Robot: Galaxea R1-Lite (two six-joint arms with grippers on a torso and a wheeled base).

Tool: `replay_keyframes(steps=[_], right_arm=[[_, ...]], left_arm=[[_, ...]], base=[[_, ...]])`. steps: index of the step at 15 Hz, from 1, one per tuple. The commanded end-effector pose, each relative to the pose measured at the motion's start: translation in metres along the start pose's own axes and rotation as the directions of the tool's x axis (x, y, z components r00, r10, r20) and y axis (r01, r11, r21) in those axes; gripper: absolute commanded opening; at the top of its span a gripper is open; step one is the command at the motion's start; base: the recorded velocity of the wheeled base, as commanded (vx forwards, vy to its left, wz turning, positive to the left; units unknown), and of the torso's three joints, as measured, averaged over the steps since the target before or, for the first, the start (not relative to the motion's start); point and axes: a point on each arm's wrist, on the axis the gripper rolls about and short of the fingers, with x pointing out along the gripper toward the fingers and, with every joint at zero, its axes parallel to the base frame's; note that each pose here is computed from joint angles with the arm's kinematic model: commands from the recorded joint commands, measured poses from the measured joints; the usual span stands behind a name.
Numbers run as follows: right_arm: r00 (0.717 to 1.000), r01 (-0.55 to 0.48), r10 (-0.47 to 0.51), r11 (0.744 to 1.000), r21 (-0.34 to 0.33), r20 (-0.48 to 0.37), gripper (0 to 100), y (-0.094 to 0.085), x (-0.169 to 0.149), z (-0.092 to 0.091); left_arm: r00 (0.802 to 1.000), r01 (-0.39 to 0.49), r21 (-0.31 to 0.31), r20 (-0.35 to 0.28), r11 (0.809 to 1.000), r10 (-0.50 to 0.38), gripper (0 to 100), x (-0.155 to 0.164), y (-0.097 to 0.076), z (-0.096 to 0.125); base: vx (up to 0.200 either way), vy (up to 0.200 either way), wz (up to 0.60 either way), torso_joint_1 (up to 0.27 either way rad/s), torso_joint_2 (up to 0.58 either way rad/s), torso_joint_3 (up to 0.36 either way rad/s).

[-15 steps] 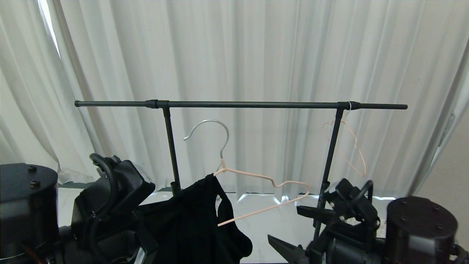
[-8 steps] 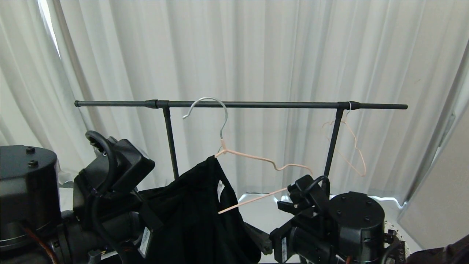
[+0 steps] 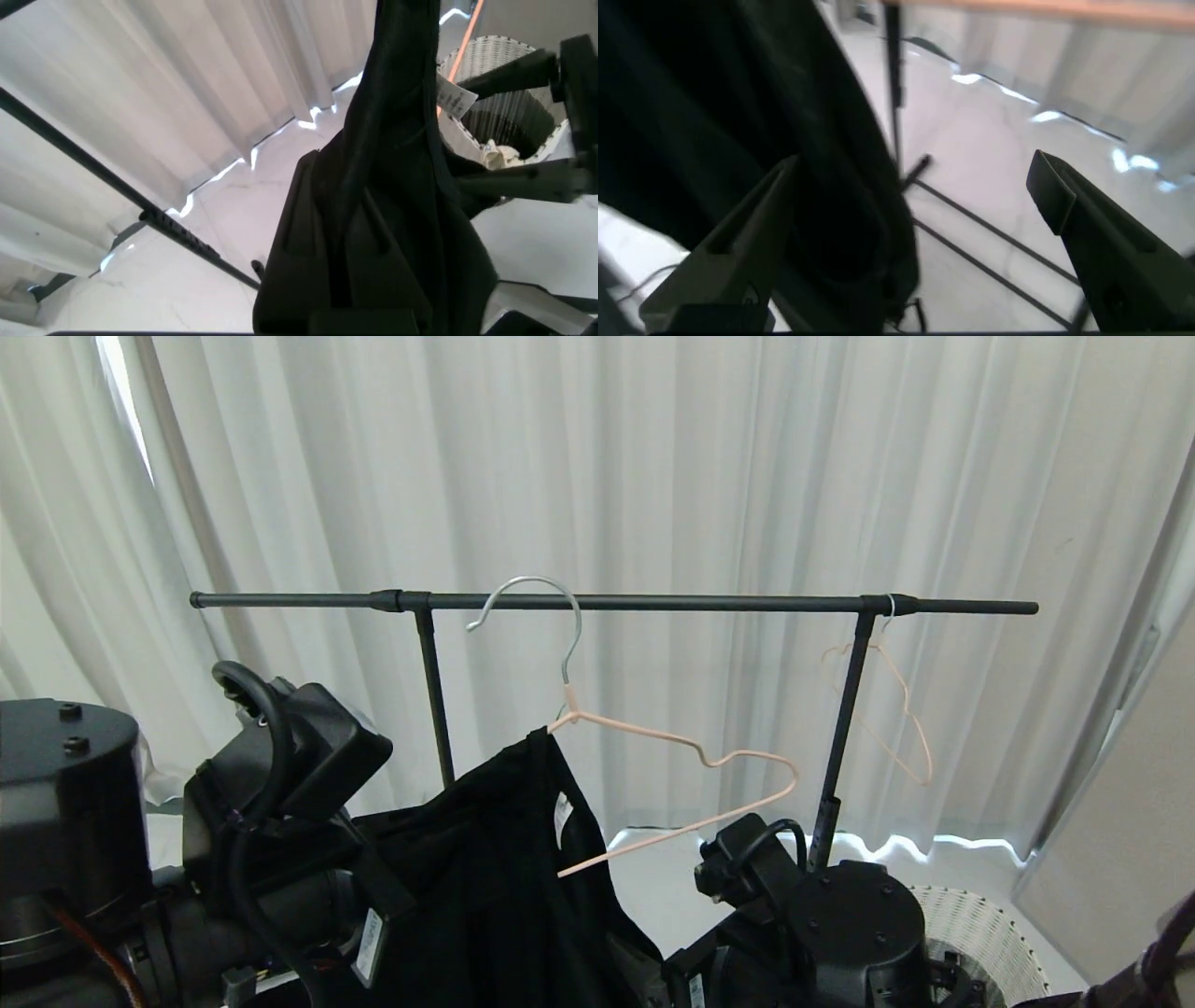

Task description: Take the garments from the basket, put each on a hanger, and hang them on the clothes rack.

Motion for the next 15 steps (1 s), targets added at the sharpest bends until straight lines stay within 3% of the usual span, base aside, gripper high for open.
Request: replay_keyframes(steps=[1, 3, 5, 7, 11, 15], right_arm=[[0.997, 0.071, -0.071, 0.997, -0.017, -0.033, 100, -0.004, 0.010, -0.013], [0.995, 0.096, -0.097, 0.995, -0.024, -0.038, 100, -0.010, 0.012, -0.014], [0.984, 0.171, -0.174, 0.983, -0.068, -0.047, 100, -0.029, 0.014, -0.016], [0.962, 0.268, -0.272, 0.960, -0.078, -0.036, 100, -0.054, 0.016, -0.011], [0.887, 0.461, -0.461, 0.886, -0.057, 0.006, 100, -0.105, 0.012, 0.006], [0.854, 0.520, -0.519, 0.854, -0.023, 0.041, 100, -0.128, 0.004, 0.020]], left_arm=[[1.000, -0.004, -0.002, 0.015, 1.000, 0.004, 0, -0.003, 0.001, 0.002], [1.000, -0.005, -0.027, 0.024, 1.000, 0.006, 0, -0.005, 0.001, 0.003], [1.000, -0.019, -0.033, 0.022, 0.999, 0.019, 0, -0.006, 0.002, 0.003], [0.999, -0.046, -0.032, 0.009, 0.998, 0.046, 0, -0.006, 0.002, 0.001], [0.997, -0.074, -0.042, -0.021, 0.996, 0.073, 0, -0.005, 0.006, -0.007], [0.995, -0.086, -0.041, -0.063, 0.995, 0.084, 0, -0.006, 0.007, -0.019]], base=[[0.000, 0.000, 0.00, 0.000, 0.00, 0.000], [0.000, 0.000, 0.00, 0.000, 0.00, 0.000], [0.000, 0.000, 0.00, 0.000, 0.00, 0.000], [0.000, 0.000, 0.00, 0.000, 0.00, 0.000], [0.000, 0.000, 0.00, 0.000, 0.00, 0.000], [0.000, 0.000, 0.00, 0.000, 0.00, 0.000]])
